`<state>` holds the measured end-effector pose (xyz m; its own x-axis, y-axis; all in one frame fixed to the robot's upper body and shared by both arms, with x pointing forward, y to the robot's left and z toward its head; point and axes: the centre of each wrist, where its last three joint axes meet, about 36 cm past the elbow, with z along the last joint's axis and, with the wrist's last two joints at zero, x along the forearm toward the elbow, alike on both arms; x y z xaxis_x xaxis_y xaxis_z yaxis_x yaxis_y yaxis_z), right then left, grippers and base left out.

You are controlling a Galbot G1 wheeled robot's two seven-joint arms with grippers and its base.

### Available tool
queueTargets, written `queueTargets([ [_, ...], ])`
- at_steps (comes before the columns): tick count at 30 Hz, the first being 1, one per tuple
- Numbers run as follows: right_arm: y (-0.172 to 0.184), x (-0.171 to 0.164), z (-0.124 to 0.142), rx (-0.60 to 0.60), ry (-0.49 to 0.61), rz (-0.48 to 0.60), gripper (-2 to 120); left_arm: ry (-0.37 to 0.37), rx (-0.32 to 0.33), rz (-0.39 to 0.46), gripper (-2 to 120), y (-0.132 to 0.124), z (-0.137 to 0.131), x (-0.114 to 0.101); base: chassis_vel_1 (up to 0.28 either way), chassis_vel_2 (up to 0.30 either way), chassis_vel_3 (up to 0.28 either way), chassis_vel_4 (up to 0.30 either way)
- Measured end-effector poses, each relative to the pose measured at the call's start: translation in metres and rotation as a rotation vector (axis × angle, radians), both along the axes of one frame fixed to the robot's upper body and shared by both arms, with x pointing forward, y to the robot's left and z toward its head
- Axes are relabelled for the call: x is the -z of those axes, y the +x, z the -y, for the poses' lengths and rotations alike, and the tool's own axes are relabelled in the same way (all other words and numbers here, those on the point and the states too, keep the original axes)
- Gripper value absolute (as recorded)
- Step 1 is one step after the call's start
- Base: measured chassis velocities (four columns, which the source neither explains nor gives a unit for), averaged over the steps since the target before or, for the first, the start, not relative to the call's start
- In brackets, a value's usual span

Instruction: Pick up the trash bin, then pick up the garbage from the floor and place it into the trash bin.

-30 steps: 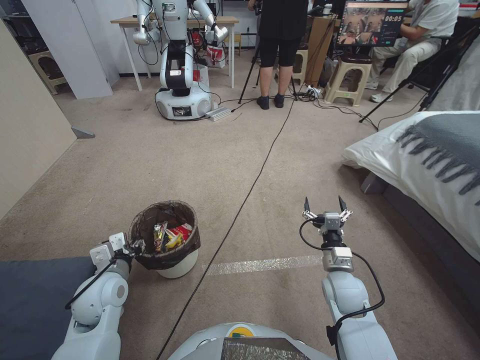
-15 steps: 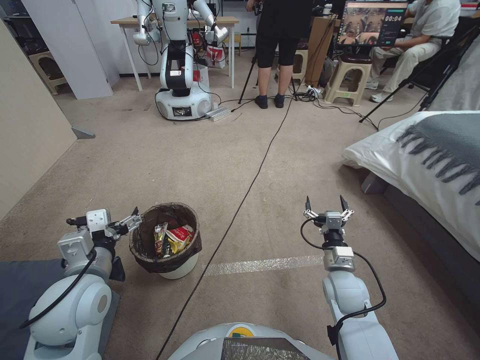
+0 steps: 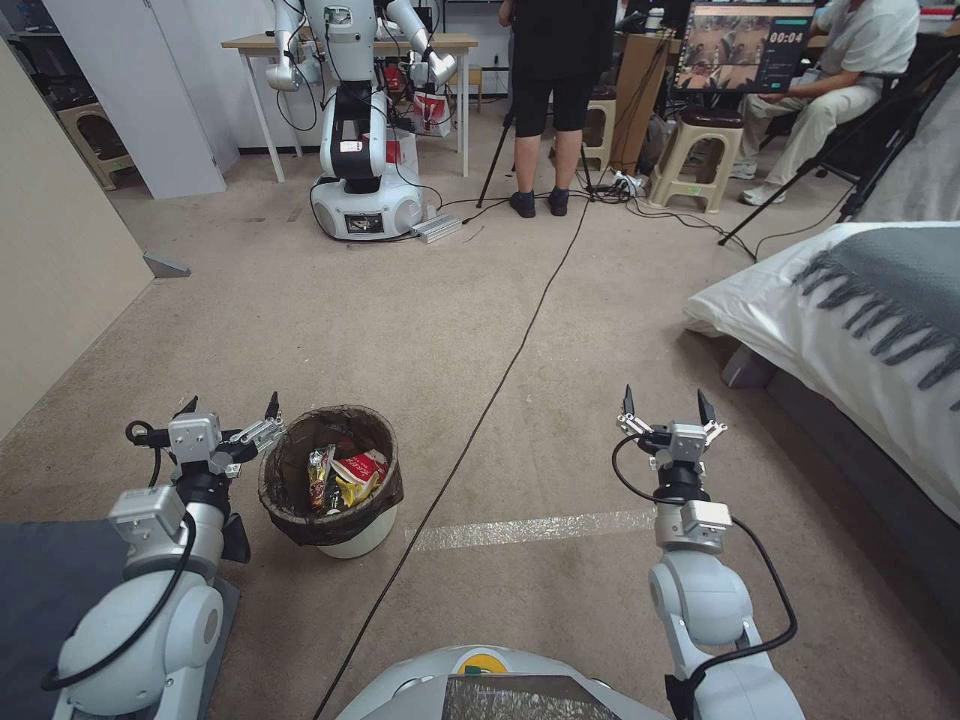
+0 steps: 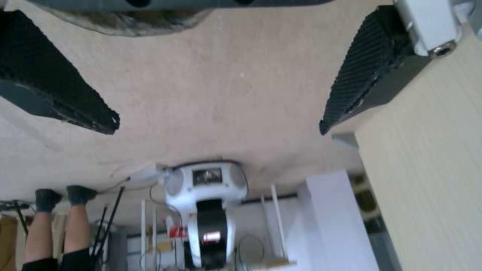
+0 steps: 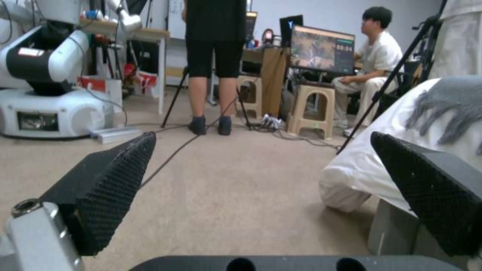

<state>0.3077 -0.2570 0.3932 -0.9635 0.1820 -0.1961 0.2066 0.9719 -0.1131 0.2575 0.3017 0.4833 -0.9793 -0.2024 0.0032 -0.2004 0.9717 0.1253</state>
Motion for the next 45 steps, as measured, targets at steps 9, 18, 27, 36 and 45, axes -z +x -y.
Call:
queueTargets([
  [9, -0.020, 0.005, -0.006, 0.014, 0.019, -0.018, 100, 0.094, -0.040, -0.029, 100, -0.021, -0.013, 0.062, 0.000, 0.000, 0.000, 0.000],
  [18, -0.039, 0.016, -0.016, 0.007, 0.032, -0.033, 100, 0.099, -0.087, -0.055, 100, -0.051, -0.016, 0.102, 0.000, 0.000, 0.000, 0.000],
  [27, -0.042, 0.021, -0.021, -0.002, 0.028, -0.034, 100, 0.086, -0.111, -0.073, 100, -0.056, -0.018, 0.110, 0.000, 0.000, 0.000, 0.000],
  [36, -0.042, 0.019, -0.020, -0.002, 0.022, -0.034, 100, 0.085, -0.109, -0.060, 100, -0.051, -0.015, 0.106, 0.000, 0.000, 0.000, 0.000],
  [45, -0.042, 0.019, -0.019, -0.002, 0.021, -0.035, 100, 0.085, -0.109, -0.061, 100, -0.050, -0.015, 0.106, 0.000, 0.000, 0.000, 0.000],
])
